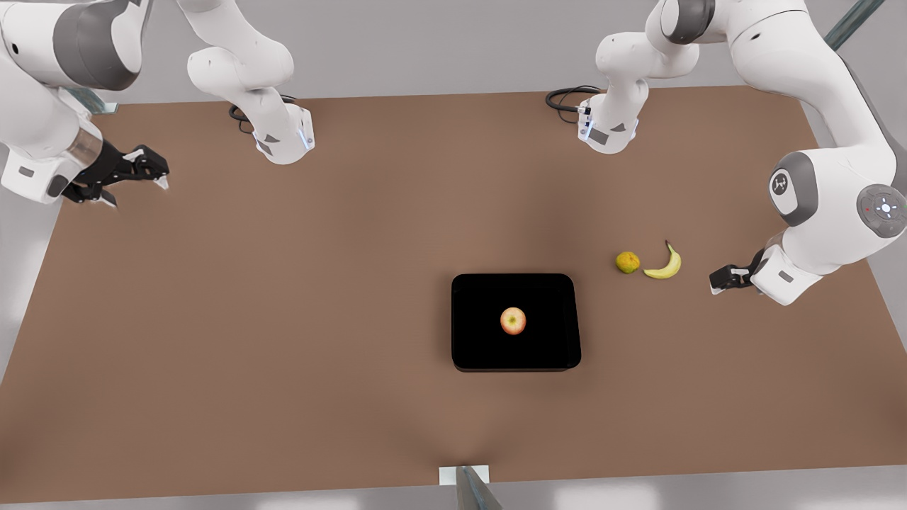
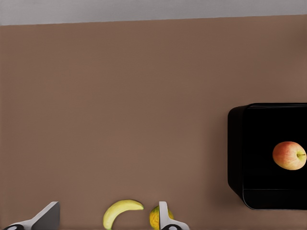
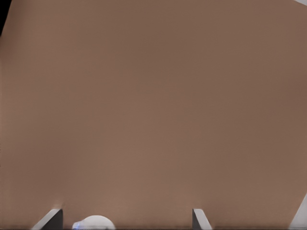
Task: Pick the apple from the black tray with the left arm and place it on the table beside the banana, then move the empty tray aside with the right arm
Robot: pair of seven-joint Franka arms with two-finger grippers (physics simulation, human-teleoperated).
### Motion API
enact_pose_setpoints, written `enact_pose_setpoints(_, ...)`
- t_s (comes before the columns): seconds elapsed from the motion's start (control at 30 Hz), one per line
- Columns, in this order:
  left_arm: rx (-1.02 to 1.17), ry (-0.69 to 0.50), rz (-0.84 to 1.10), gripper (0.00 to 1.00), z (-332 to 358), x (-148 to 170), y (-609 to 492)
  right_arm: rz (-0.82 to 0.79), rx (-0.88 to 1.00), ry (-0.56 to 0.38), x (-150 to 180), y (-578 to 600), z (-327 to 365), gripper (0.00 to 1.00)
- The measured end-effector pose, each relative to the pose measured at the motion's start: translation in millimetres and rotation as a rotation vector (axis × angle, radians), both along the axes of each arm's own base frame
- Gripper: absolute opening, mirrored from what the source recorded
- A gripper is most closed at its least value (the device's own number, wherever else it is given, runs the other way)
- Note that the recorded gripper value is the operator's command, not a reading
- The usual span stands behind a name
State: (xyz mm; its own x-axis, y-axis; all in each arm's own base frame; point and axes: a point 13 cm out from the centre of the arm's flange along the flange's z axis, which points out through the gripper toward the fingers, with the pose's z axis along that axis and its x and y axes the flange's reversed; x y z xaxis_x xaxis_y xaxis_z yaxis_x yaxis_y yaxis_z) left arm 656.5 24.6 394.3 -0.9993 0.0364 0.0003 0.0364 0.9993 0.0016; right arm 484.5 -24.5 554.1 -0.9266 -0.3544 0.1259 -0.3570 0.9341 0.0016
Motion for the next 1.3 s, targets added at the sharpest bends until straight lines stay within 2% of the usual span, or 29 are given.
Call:
enact_pose_setpoints(0.23, -0.004, 0.002, -0.007, 1.0, -1, 0, -4, 0.009, 0.002, 0.025, -22, 0, 13, 1.0)
enact_pose_setpoints(0.33, -0.009, 0.022, -0.101, 1.0, -13, -2, -75, 0.033, 0.002, 0.038, -23, 9, 11, 1.0)
enact_pose_setpoints(0.5, 0.003, 0.059, -0.334, 1.0, -33, -50, -279, 0.048, -0.034, 0.079, -17, 10, -4, 1.0)
enact_pose_setpoints(0.63, 0.033, 0.1, -0.355, 1.0, -69, -85, -362, 0.099, -0.025, 0.078, -13, 24, -5, 1.0)
enact_pose_setpoints(0.7, 0.048, 0.117, -0.321, 1.0, -96, -91, -380, 0.104, -0.023, 0.059, -11, 24, 4, 1.0)
enact_pose_setpoints(0.83, 0.088, 0.148, -0.207, 1.0, -183, -86, -390, 0.096, -0.021, 0.05, -11, 15, 9, 1.0)
enact_pose_setpoints(0.97, 0.082, 0.092, -0.087, 1.0, -229, -66, -395, 0.092, -0.019, 0.055, -10, 10, 8, 1.0)
enact_pose_setpoints(1.13, 0.071, 0.031, 0.0, 1.0, -257, -47, -395, 0.105, -0.019, 0.064, -8, 12, 4, 1.0)
enact_pose_setpoints(1.3, 0.091, -0.018, -0.003, 1.0, -278, -40, -399, 0.124, -0.019, 0.065, -8, 18, 3, 1.0)
